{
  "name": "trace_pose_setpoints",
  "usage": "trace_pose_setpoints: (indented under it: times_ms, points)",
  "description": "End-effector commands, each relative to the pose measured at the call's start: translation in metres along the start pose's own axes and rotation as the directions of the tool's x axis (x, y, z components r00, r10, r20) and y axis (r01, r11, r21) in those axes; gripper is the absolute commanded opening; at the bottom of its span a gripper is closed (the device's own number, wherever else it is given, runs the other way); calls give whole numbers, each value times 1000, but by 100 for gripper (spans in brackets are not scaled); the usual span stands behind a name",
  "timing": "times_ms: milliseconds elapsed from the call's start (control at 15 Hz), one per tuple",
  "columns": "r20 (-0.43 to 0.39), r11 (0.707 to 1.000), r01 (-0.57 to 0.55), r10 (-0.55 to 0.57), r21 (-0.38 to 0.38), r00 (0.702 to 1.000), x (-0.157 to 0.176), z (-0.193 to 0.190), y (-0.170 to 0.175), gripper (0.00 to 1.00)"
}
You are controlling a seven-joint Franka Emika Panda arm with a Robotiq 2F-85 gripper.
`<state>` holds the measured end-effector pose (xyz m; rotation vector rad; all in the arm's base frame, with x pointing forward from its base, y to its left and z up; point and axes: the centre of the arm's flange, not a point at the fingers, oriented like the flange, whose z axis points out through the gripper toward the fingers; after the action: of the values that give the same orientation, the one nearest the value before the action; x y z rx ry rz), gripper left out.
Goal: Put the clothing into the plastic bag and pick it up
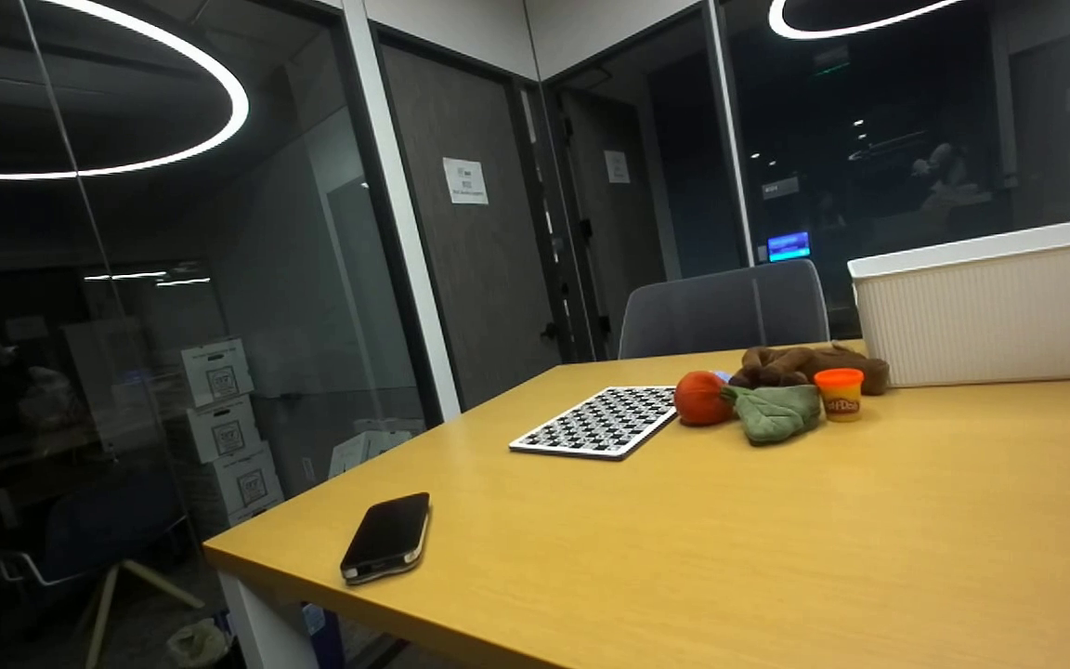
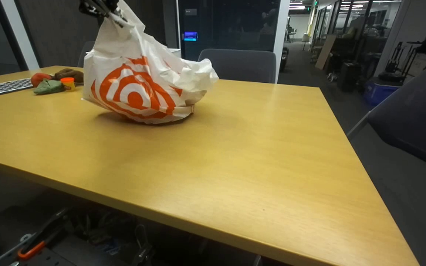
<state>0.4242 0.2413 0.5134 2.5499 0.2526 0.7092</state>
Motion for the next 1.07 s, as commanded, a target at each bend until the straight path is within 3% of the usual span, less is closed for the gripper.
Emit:
trace_pose_setpoints:
  times_ms: [0, 200, 333, 400, 600, 667, 800, 1000]
  points:
    - [45, 981, 68, -78, 183, 996, -14, 4, -25, 0]
    - [121, 939, 85, -132, 334, 984, -17, -14, -32, 0]
    - [156, 892, 99, -185, 441, 970, -17, -28, -31, 0]
    - [168, 864, 109, -217, 491, 962, -35, -59, -72, 0]
    - [206, 768, 118, -311, 629, 928, -60, -108, -128, 0]
    - [224, 762, 117, -329, 637, 917, -69, -129, -146, 25]
    - [264, 840, 113, -290, 530, 920, -91, -152, -186, 34]
    - [251, 908, 101, -217, 406, 943, -117, -181, -232, 57]
